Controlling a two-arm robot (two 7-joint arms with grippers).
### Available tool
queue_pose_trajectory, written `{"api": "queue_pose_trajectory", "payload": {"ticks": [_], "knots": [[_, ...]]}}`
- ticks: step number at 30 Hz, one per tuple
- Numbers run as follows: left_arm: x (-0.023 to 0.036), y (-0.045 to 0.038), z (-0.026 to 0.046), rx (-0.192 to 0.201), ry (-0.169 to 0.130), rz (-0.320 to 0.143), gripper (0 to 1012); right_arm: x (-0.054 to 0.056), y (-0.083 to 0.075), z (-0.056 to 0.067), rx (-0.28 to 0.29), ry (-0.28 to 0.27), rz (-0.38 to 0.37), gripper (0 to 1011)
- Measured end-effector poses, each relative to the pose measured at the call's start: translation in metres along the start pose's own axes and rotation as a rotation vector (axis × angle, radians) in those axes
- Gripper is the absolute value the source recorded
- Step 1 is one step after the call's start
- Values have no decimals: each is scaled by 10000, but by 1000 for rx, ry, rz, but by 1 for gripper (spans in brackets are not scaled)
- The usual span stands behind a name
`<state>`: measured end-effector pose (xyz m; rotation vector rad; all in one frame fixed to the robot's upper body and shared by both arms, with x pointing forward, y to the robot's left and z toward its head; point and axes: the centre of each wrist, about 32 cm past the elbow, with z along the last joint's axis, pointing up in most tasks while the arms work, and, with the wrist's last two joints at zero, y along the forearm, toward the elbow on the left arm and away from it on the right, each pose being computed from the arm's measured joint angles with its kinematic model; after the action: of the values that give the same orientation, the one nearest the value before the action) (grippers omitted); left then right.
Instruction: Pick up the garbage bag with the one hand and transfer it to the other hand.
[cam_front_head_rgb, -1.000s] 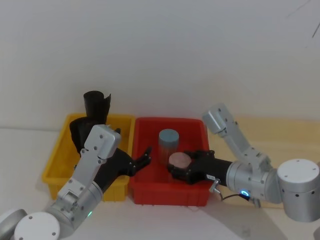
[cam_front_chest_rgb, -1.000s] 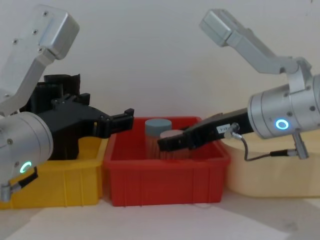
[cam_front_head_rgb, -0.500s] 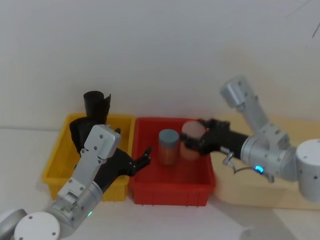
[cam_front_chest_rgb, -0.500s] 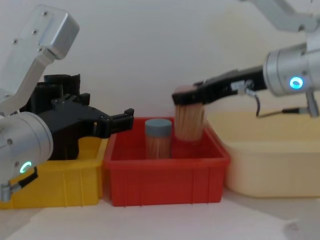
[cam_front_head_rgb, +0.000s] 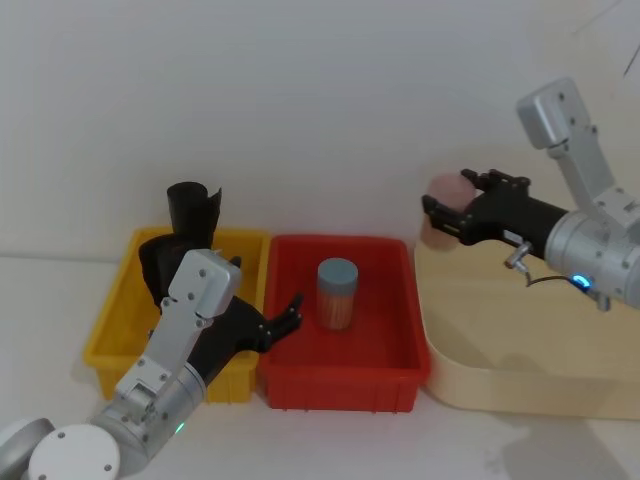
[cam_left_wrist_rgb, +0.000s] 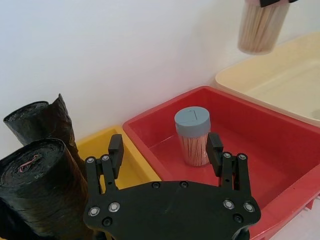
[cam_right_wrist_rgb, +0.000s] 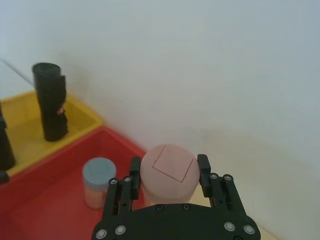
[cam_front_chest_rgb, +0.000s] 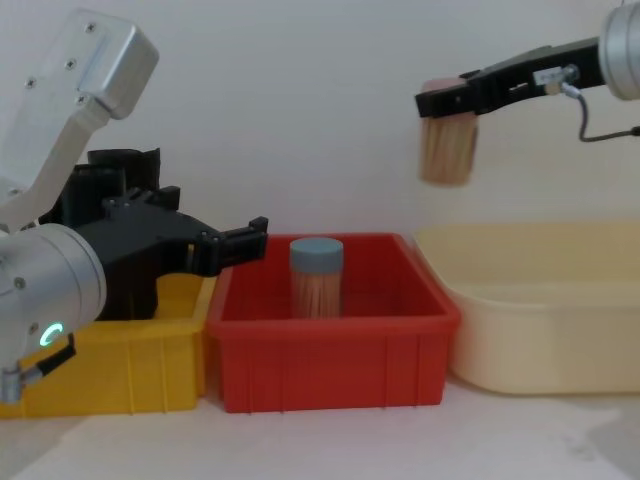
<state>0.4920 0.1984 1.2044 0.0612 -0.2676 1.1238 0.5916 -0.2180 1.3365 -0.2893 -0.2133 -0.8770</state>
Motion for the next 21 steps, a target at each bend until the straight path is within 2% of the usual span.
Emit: {"api": "queue_pose_trajectory", "payload": {"ticks": [5, 9, 18, 21], "knots": [[0, 0, 0, 0, 0, 0, 1001, 94, -73, -22, -39, 0, -22, 663], [0, 0, 0, 0, 0, 0, 1001, 123, -101, -56, -71, 2, -23, 663], [0, 0, 0, 0, 0, 0, 1000, 160, -113, -273, -205, 1, -7, 666], [0, 0, 0, 0, 0, 0, 1000, 162, -109, -319, -229, -1, -3, 747]]}}
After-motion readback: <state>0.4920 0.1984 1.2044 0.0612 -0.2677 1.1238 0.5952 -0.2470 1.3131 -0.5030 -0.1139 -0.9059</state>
